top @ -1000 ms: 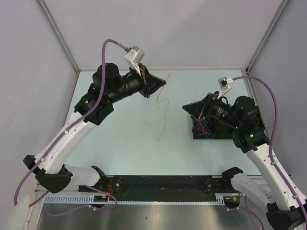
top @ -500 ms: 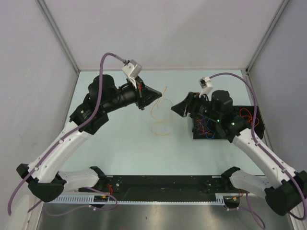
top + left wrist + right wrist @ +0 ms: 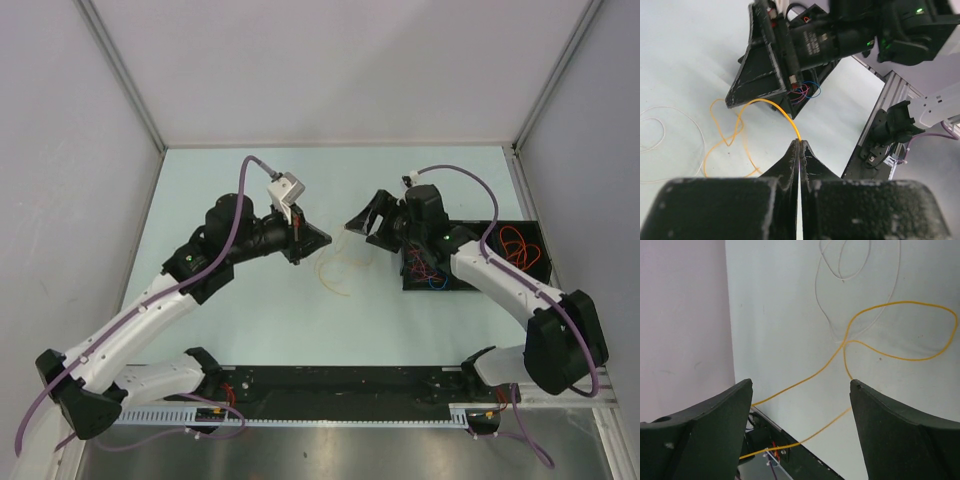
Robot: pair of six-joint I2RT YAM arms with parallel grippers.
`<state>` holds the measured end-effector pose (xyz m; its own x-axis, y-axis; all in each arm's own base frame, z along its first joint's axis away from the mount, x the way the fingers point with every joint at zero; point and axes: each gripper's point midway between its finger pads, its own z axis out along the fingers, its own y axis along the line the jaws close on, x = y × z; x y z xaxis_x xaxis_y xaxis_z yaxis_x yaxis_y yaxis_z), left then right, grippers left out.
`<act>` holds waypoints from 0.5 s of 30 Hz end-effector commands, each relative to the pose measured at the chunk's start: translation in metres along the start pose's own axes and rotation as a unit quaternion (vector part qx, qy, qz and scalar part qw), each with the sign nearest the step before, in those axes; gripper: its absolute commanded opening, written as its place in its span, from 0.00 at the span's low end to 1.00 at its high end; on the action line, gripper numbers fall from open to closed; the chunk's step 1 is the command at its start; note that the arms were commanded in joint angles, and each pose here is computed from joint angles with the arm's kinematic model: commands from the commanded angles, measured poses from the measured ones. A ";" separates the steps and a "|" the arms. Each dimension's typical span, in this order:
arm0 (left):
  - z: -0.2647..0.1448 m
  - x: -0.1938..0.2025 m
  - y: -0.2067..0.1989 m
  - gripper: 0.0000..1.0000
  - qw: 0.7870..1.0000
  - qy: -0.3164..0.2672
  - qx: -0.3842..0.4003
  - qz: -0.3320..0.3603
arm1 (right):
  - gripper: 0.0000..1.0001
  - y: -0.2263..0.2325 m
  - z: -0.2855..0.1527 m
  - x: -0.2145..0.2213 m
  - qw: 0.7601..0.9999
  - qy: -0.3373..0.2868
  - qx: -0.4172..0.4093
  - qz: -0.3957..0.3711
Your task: Untangle the cables
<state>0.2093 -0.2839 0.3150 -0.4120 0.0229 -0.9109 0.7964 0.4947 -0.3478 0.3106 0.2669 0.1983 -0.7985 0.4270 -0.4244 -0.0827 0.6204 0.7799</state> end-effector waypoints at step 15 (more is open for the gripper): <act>-0.014 -0.020 -0.001 0.00 0.998 -0.042 -0.016 0.037 | 0.74 -0.079 0.036 -0.005 0.990 -0.016 0.122 -0.073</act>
<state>0.2104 -0.2770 0.3246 -0.3661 0.0051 -0.9306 0.7998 0.5129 -0.3119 0.3348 0.2523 0.1291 -0.7985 0.3866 -0.4615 -0.0137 0.7547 0.6559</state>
